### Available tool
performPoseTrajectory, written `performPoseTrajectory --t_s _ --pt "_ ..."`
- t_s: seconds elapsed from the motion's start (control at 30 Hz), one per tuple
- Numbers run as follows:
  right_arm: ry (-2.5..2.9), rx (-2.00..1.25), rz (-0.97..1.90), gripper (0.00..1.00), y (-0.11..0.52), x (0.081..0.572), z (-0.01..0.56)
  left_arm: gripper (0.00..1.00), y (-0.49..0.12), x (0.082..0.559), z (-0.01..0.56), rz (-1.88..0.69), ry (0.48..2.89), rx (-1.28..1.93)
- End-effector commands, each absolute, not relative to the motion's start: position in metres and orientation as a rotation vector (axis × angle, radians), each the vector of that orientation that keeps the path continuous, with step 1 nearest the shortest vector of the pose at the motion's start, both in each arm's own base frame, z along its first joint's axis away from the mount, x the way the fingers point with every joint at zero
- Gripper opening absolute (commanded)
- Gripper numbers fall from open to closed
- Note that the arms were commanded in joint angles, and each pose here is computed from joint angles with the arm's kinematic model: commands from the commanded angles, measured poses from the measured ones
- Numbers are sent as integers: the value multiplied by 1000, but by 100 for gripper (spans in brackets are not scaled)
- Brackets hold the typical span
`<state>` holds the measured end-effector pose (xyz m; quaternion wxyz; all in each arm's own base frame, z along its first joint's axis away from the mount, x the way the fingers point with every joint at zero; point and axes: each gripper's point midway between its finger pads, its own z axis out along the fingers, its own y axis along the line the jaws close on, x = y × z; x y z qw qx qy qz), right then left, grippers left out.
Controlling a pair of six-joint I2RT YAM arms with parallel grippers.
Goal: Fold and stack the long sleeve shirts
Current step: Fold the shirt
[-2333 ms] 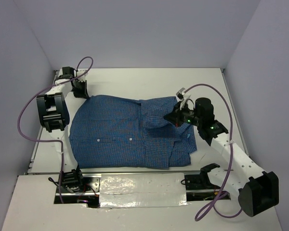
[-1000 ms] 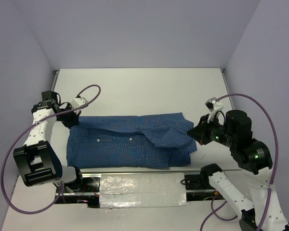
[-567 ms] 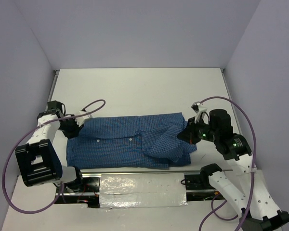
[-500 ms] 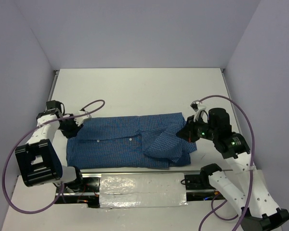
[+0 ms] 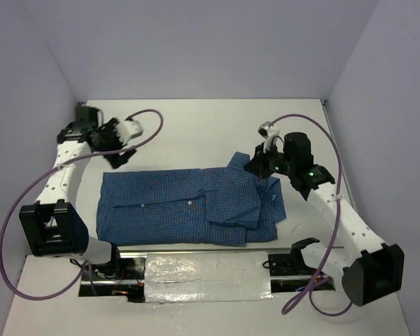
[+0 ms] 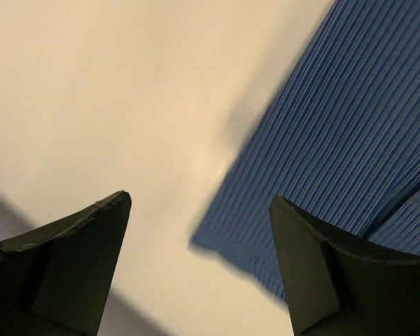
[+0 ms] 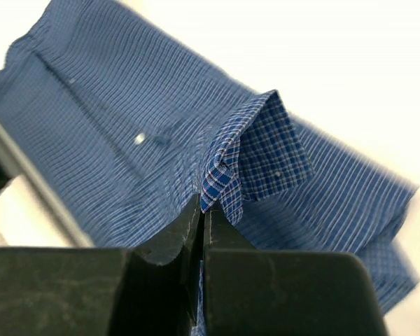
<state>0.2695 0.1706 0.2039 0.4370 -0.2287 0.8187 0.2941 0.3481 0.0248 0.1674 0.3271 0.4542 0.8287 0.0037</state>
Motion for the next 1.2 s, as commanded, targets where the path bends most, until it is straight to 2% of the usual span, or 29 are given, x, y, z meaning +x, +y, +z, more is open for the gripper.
performPoseTrajectory --t_s 0.0,0.03,0.13,0.27,0.53,0.67,0.8,1.1,1.13,1.17 --pt "1792 -689 643 0 178 311 236 94 -93 361 215 -367 1993 1142" --pt "1806 -709 664 0 180 316 222 94 -135 354 224 -520 1955 1138" --pt "1768 -769 638 1 182 336 212 93 -196 364 231 -669 1916 1137" --pt "1868 -756 558 2 173 363 185 91 -231 384 210 -636 1941 1179" --pt "1830 -866 366 8 170 369 158 94 -219 398 207 -578 1961 1134" --pt "1735 -1161 262 13 197 337 135 94 -201 398 197 -533 1997 1114" --pt "1791 -1404 303 16 214 278 93 94 -186 397 199 -454 1990 1119" --pt "1804 -1725 269 19 217 190 58 94 -180 394 193 -418 1985 1128" --pt "1814 -1744 257 20 215 188 55 94 -180 393 191 -422 1990 1129" --pt "1825 -1754 244 26 213 189 54 94 -181 393 191 -425 1985 1133"
